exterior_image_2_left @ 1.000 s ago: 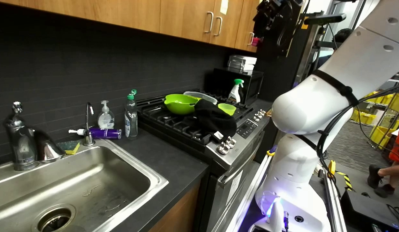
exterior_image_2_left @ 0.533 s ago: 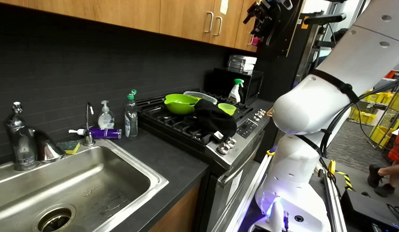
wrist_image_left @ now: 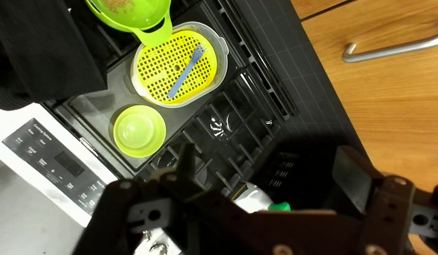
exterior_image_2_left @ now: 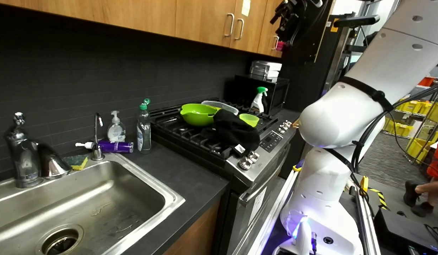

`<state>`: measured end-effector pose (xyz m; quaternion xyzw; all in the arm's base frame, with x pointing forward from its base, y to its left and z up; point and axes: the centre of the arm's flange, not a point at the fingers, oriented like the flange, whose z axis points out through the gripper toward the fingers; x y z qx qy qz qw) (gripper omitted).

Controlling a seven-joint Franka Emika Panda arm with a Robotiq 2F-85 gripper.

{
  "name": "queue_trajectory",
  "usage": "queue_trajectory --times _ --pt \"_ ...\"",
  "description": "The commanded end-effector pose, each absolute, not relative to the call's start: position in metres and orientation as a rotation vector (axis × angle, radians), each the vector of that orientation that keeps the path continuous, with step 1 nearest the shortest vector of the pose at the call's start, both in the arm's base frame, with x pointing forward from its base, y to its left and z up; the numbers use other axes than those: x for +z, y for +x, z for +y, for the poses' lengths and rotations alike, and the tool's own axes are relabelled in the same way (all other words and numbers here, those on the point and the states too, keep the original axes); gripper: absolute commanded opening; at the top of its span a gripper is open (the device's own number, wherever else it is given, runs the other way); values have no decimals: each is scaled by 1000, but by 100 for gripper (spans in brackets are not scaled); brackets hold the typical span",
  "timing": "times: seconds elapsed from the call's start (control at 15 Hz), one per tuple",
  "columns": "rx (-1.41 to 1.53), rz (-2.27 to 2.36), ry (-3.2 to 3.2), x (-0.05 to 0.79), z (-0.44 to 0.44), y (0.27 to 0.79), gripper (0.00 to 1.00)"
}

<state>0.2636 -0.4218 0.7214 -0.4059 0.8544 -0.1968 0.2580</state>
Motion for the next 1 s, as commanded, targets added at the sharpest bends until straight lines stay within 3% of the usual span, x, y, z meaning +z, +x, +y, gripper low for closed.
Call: queue_trajectory --times 0.0,0.93 --pt "-534 2318 -1097 722 -422 264 100" --pt "-32 2001 -656 698 -408 307 100"
